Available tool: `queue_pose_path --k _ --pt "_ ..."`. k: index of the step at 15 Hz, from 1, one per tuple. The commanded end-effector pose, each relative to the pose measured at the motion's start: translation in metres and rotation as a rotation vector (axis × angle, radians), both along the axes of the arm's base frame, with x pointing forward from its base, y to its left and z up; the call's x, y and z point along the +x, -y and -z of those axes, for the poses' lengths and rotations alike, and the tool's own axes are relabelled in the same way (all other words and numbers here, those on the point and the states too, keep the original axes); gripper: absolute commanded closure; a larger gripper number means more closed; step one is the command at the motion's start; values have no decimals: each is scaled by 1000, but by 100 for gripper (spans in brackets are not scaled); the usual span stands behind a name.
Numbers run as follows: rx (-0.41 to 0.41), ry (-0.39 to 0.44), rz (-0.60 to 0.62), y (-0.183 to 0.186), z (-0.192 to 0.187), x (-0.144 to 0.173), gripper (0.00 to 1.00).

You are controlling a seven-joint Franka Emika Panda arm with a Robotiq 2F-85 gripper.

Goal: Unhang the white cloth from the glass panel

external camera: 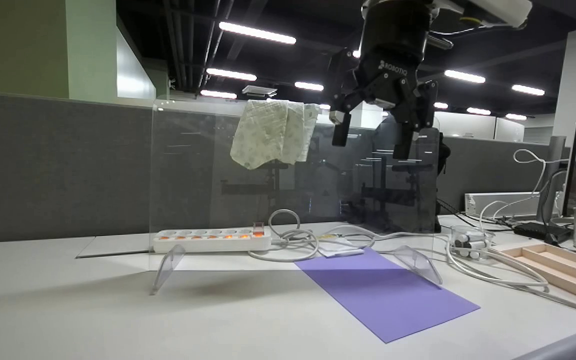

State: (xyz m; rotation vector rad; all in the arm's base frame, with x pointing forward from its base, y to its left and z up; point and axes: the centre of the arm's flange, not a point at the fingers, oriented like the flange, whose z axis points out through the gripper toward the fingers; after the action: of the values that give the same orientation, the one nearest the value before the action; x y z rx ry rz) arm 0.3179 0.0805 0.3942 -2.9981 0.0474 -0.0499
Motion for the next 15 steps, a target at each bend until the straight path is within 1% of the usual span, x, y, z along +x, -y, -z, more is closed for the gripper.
queue_pose_path --k 1,3,4,5,7,11,15 --pt "0 0 -1 0 0 0 0" --pt "-8 35 14 2 -4 5 0" --pt "-24 95 22 4 -11 13 0" --pt "-30 115 31 5 -14 17 0" --pt "-30 83 39 7 -12 16 0" --pt "-45 124 46 10 -18 25 0" --pt "-60 138 41 11 -20 28 0"
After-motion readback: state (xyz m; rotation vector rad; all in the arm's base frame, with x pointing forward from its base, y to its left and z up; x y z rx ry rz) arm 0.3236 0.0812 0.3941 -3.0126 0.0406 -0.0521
